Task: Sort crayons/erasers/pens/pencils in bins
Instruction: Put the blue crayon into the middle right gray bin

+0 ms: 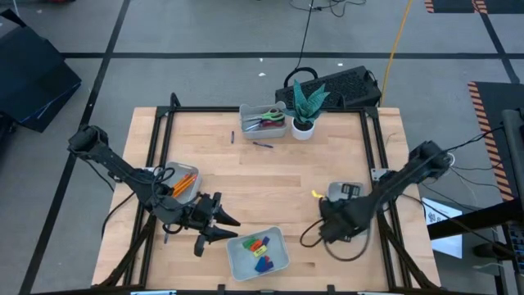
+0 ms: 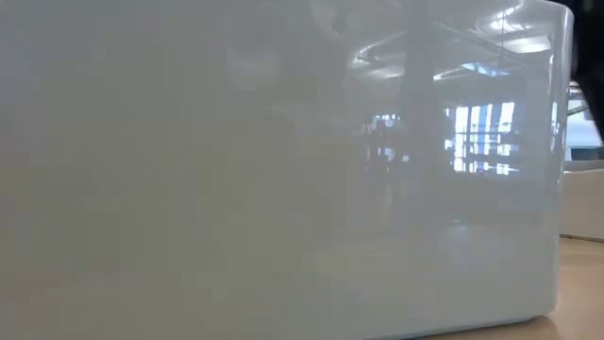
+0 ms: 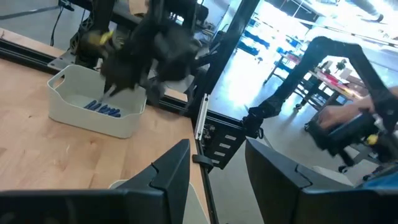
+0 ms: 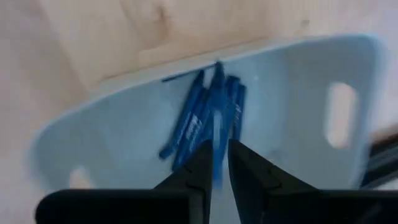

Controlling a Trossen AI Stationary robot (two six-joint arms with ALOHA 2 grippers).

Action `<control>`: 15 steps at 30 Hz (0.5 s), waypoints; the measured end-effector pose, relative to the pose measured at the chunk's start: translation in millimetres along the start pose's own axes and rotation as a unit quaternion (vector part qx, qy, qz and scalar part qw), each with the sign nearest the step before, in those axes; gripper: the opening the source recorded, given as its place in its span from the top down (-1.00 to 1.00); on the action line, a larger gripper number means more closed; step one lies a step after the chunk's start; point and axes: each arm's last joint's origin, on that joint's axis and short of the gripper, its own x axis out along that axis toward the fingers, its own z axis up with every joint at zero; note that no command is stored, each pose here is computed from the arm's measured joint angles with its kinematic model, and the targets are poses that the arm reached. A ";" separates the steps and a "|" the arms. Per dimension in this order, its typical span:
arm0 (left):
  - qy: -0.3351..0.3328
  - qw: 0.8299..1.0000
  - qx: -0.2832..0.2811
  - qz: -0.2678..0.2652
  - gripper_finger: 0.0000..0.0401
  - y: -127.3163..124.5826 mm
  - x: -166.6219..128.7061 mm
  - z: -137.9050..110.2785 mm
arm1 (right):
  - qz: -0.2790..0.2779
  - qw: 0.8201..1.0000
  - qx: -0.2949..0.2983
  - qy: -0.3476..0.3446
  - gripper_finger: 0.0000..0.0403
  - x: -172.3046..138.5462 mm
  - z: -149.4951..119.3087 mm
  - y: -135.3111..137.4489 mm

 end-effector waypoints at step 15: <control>0.000 1.000 0.000 0.000 0.22 0.0 0.0 0.0 | 0.055 0.998 0.007 -0.011 0.57 -4.8 -11.8 -27.8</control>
